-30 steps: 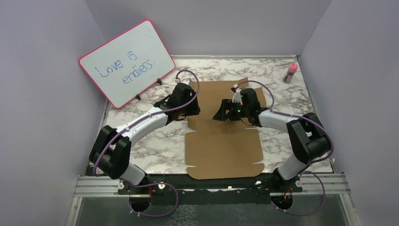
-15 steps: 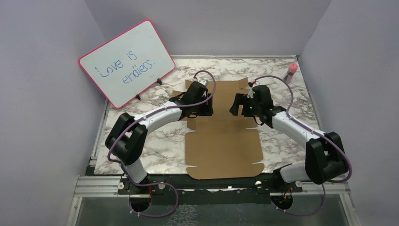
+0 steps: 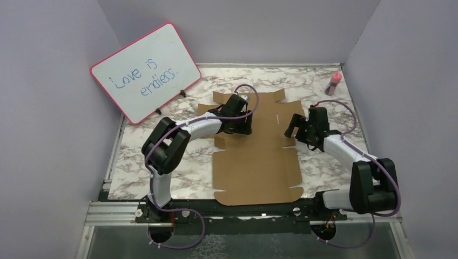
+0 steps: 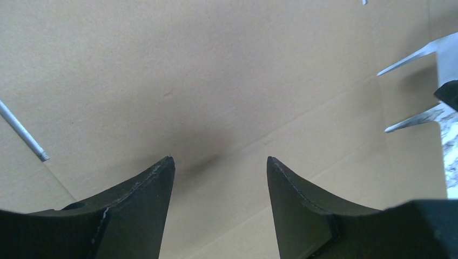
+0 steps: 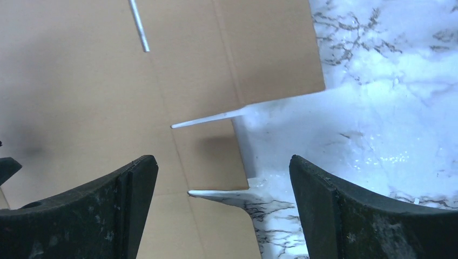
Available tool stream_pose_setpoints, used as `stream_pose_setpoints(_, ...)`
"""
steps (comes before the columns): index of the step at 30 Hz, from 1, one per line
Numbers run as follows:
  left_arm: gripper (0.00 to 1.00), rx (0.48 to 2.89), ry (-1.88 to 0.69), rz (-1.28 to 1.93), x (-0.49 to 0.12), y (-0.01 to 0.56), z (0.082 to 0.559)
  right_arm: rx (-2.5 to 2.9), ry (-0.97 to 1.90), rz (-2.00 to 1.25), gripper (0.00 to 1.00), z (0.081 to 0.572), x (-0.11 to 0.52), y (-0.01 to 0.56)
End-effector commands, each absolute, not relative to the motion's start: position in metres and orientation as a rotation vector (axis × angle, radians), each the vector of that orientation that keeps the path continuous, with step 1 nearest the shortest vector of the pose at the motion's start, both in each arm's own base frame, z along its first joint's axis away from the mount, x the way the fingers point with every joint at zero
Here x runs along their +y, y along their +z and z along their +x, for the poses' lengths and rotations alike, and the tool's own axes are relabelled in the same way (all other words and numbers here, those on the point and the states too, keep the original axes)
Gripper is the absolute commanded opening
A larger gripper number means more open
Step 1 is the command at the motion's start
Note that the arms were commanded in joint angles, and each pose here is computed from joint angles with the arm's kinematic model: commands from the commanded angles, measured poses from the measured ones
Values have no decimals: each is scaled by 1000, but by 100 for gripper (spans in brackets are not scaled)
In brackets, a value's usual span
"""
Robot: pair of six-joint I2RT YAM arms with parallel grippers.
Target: Fold the paper box
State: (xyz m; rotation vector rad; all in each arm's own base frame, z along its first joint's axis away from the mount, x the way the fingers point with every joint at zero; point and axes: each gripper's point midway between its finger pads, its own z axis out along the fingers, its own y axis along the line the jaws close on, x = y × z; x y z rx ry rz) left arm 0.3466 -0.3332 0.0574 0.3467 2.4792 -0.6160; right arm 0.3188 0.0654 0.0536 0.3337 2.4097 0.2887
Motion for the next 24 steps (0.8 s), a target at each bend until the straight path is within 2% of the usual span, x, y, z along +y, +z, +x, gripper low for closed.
stream_pose_setpoints(1, 65, 2482, -629, 393, -341, 49, 349, 2417, 342, 361, 98, 319, 68, 45)
stream_pose_setpoints(5, 65, 2506, -615, 399, -339, 38, 347, 2444, 387, 340, 95, 316, 75, 36)
stream_pose_setpoints(10, 65, 2531, -617, 402, -339, 29, 344, 2470, 449, 297, 86, 312, 85, 35)
stream_pose_setpoints(20, 65, 2545, -614, 395, -338, 25, 342, 2431, 501, 152, 40, 311, 99, 69)
stream_pose_setpoints(24, 65, 2548, -616, 387, -338, 24, 342, 2452, 452, 114, 30, 307, 102, 70)
